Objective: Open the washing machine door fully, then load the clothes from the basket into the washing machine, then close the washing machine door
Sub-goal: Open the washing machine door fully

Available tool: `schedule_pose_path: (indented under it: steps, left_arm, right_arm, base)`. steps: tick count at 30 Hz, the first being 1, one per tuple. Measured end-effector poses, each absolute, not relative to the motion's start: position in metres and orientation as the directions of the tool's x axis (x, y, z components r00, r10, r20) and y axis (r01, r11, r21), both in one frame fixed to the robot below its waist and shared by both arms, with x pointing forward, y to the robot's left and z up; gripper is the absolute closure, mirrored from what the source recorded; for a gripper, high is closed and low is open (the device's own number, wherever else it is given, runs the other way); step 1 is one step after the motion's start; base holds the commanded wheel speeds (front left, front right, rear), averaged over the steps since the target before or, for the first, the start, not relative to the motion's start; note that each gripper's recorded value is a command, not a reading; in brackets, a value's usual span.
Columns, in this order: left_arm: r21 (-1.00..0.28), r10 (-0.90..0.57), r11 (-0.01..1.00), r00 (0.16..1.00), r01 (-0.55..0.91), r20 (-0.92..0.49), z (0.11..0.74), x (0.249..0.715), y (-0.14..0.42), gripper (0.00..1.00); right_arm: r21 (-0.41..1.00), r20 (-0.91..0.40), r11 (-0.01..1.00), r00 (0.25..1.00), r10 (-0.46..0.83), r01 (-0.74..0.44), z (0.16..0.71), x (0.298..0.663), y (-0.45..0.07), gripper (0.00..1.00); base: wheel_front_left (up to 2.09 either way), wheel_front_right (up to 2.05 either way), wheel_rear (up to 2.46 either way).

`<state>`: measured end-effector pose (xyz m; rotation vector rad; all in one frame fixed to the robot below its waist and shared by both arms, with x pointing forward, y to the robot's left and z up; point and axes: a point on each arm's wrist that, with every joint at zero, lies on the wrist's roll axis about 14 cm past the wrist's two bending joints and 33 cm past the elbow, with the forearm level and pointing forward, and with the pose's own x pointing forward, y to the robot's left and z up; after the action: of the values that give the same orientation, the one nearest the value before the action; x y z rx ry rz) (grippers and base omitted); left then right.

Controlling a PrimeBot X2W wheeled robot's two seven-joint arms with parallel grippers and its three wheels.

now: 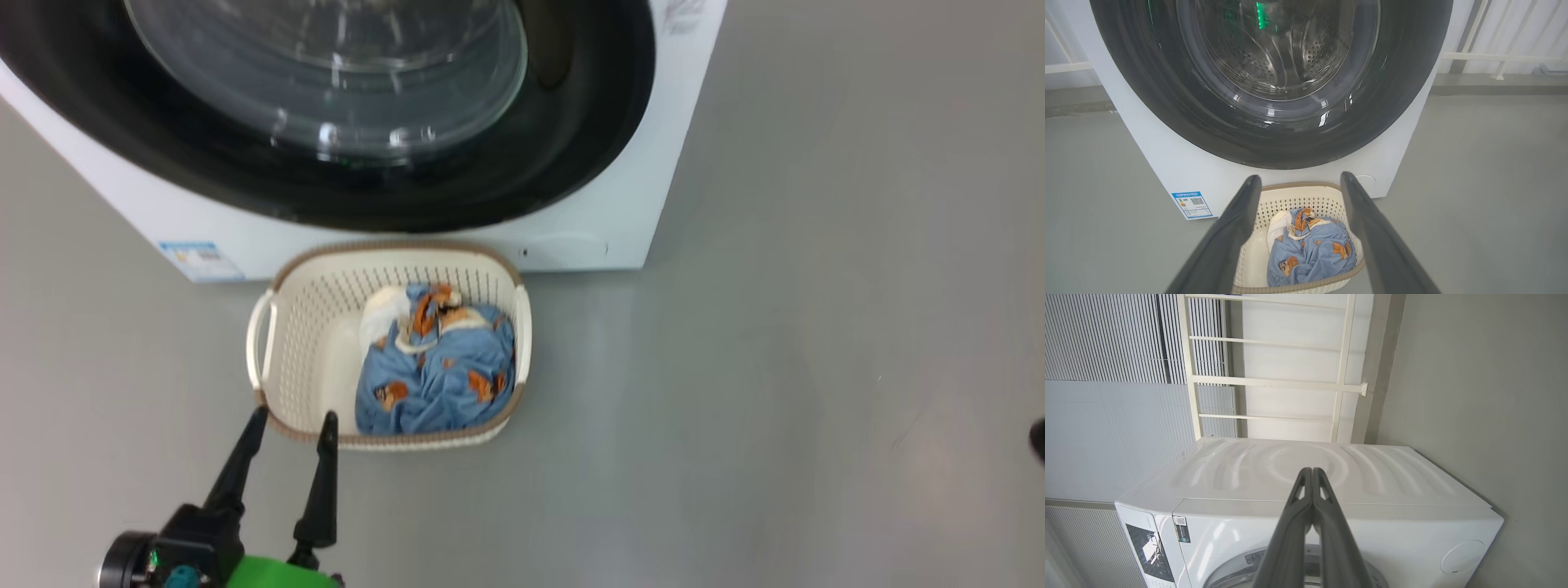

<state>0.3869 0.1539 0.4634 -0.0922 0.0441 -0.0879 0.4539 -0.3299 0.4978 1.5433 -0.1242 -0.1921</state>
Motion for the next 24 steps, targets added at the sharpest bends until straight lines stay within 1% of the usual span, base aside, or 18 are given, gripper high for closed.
schedule_pose_path:
  steps: [7,9,10,17,18,24]
  left_arm:
    - [-0.141,-0.036,0.990,0.997,0.026,-0.072,0.450,0.398,0.158,0.00]
    - [-0.157,-0.018,0.988,0.996,0.004,-0.087,0.446,0.398,0.160,0.00]
    - [-0.165,0.001,0.986,0.995,-0.018,-0.100,0.442,0.396,0.163,0.00]
    - [-0.177,0.041,0.982,0.989,-0.066,-0.141,0.432,0.392,0.166,0.00]
    - [-0.177,0.041,0.982,0.989,-0.066,-0.141,0.432,0.392,0.166,0.00]
    - [-0.175,0.051,0.981,0.984,-0.081,-0.172,0.422,0.392,0.166,0.00]
  right_arm:
    - [1.000,-0.014,0.013,0.993,-0.115,0.016,0.497,0.505,-0.326,1.00]
    - [0.999,-0.015,0.028,0.996,-0.089,0.018,0.495,0.518,-0.323,1.00]
    - [0.999,-0.015,0.045,0.999,-0.050,0.018,0.493,0.531,-0.314,1.00]
    - [0.996,0.011,0.090,0.991,0.130,-0.023,0.494,0.576,-0.264,1.00]
    - [0.996,0.011,0.090,0.991,0.130,-0.023,0.494,0.576,-0.264,1.00]
    - [0.990,0.060,0.106,0.963,0.264,-0.091,0.505,0.605,-0.225,1.00]
  base:
    - [0.00,0.00,0.00]
    - [0.00,0.00,0.00]
    - [0.00,0.00,0.00]
    - [0.00,0.00,0.00]
    - [0.00,0.00,0.00]
    - [0.00,0.00,0.00]
